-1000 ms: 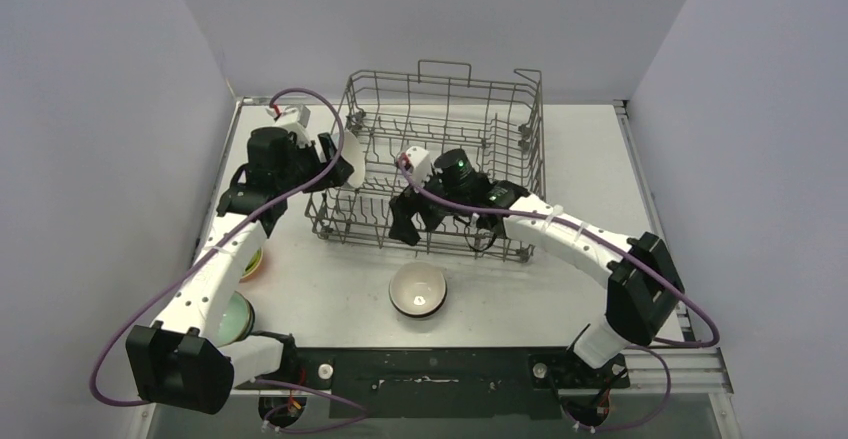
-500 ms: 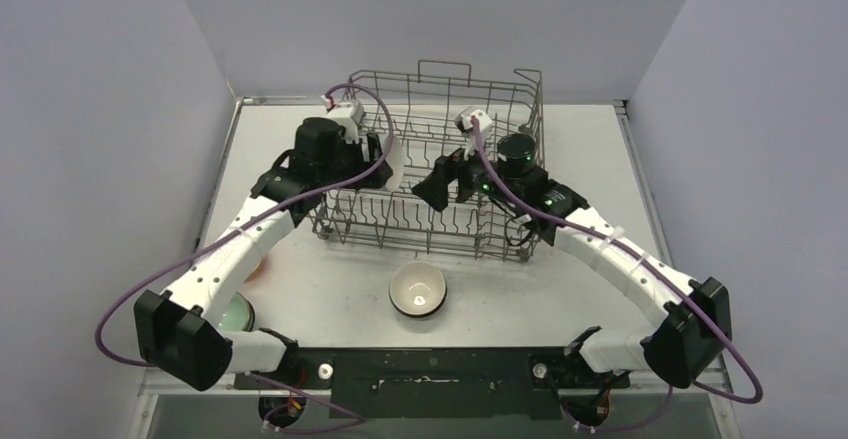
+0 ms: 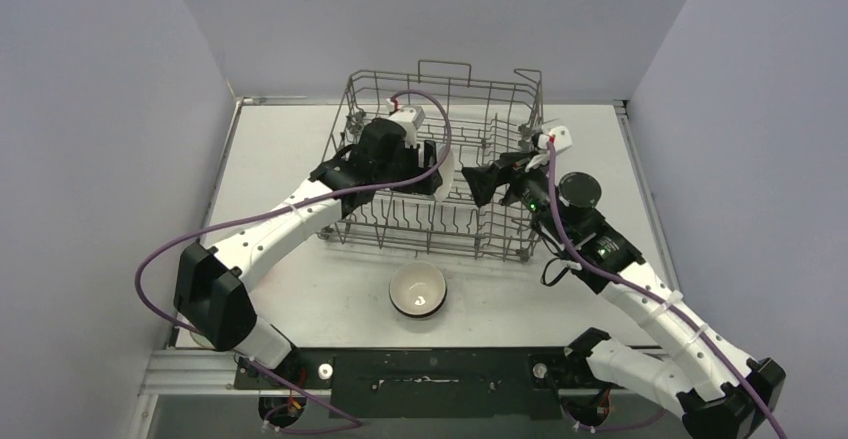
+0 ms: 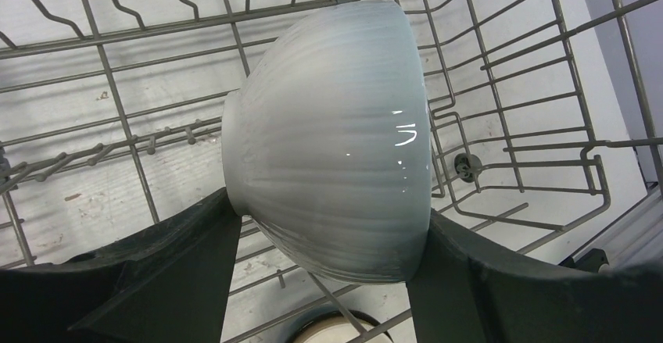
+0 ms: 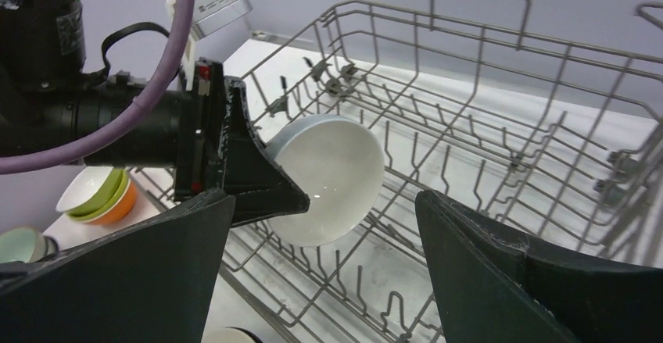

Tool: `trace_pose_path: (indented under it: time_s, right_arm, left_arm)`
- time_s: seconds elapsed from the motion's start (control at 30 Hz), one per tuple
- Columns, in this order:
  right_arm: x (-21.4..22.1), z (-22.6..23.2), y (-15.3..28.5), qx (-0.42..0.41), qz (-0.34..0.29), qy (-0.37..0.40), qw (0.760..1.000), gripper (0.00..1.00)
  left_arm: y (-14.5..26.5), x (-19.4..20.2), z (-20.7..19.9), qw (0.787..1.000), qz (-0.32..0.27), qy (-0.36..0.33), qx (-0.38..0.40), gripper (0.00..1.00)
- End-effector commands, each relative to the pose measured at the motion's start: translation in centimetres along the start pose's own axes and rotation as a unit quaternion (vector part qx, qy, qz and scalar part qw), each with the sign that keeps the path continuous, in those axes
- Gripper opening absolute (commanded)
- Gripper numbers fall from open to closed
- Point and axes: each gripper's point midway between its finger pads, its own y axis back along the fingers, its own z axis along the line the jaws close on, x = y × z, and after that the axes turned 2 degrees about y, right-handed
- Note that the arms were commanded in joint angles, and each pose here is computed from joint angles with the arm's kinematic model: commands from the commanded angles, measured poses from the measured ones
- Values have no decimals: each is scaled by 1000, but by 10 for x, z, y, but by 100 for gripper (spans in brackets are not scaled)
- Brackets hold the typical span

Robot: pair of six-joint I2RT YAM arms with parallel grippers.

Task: Load the bowls into the dish rack
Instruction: Turn the bowl upside down on the dish rack.

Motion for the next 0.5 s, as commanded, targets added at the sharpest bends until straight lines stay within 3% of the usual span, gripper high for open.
trace_pose_path:
  time_s: [0.0, 0.47]
  right_arm:
    - [-21, -30, 14, 78, -63, -12, 995, 90]
    - [12, -106, 42, 246, -37, -34, 968, 90]
  left_arm:
    - [8, -51, -32, 996, -83, 4, 25, 36]
    - [-6, -31, -31, 998, -69, 4, -16, 36]
